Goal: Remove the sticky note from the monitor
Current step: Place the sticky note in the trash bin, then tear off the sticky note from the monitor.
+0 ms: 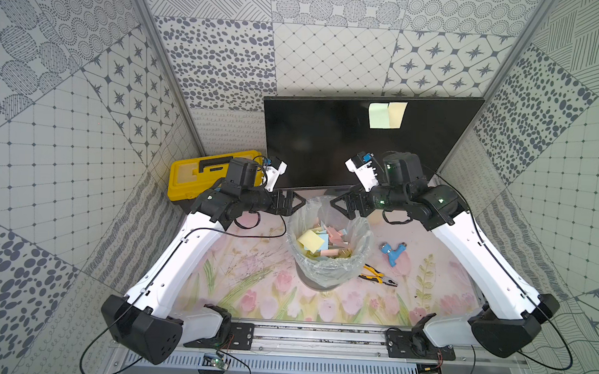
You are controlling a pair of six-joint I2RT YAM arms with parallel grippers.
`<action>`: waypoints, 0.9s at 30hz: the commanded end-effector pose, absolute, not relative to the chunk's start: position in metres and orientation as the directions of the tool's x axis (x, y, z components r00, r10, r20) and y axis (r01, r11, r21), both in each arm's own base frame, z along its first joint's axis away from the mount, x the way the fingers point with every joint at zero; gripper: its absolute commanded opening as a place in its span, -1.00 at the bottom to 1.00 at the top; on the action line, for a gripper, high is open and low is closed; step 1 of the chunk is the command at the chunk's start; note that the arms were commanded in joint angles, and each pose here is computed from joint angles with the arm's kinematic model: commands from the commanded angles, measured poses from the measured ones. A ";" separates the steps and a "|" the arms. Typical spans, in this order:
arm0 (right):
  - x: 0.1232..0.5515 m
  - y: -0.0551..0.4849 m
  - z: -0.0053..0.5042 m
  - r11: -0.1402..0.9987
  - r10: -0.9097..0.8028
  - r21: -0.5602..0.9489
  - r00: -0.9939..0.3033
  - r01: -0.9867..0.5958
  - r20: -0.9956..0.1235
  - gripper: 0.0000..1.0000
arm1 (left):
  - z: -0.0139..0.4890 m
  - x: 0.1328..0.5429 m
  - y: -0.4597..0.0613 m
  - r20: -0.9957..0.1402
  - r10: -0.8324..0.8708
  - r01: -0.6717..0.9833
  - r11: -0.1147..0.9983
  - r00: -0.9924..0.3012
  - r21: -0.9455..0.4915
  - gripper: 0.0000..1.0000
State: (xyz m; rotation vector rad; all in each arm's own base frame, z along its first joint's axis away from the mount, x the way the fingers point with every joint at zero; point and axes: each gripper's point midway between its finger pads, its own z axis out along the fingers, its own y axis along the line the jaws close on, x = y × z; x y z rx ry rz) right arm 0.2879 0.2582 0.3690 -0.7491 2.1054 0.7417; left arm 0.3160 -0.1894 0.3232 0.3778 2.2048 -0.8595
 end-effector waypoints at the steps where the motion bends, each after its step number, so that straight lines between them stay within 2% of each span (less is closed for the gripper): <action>1: 0.296 0.237 0.412 0.667 -0.112 0.288 -0.475 -0.687 -0.873 0.92 | 0.366 0.337 -0.173 -0.842 -0.074 0.472 0.801 -0.534 -0.369 0.98; 7: 0.311 0.194 0.441 0.634 0.125 0.440 -0.478 -0.636 -0.870 0.94 | 0.393 0.349 -0.144 -0.913 -0.144 0.378 0.877 -0.382 -0.296 0.99; 15: 0.336 0.154 0.477 0.496 0.402 0.604 -0.451 -0.624 -0.796 0.92 | 0.398 0.354 -0.124 -0.938 -0.162 0.296 0.921 -0.306 -0.255 0.99; 19: 0.355 0.135 0.493 0.360 0.560 0.722 -0.482 -0.591 -0.674 0.81 | 0.400 0.357 -0.125 -0.942 -0.167 0.300 0.919 -0.292 -0.256 0.99; 22: 0.365 0.131 0.500 0.274 0.615 0.778 -0.518 -0.566 -0.594 0.70 | 0.399 0.358 -0.125 -0.940 -0.174 0.301 0.917 -0.292 -0.263 0.99; 27: 0.371 0.133 0.504 0.241 0.617 0.801 -0.551 -0.548 -0.563 0.55 | 0.395 0.359 -0.127 -0.937 -0.166 0.305 0.916 -0.306 -0.262 0.99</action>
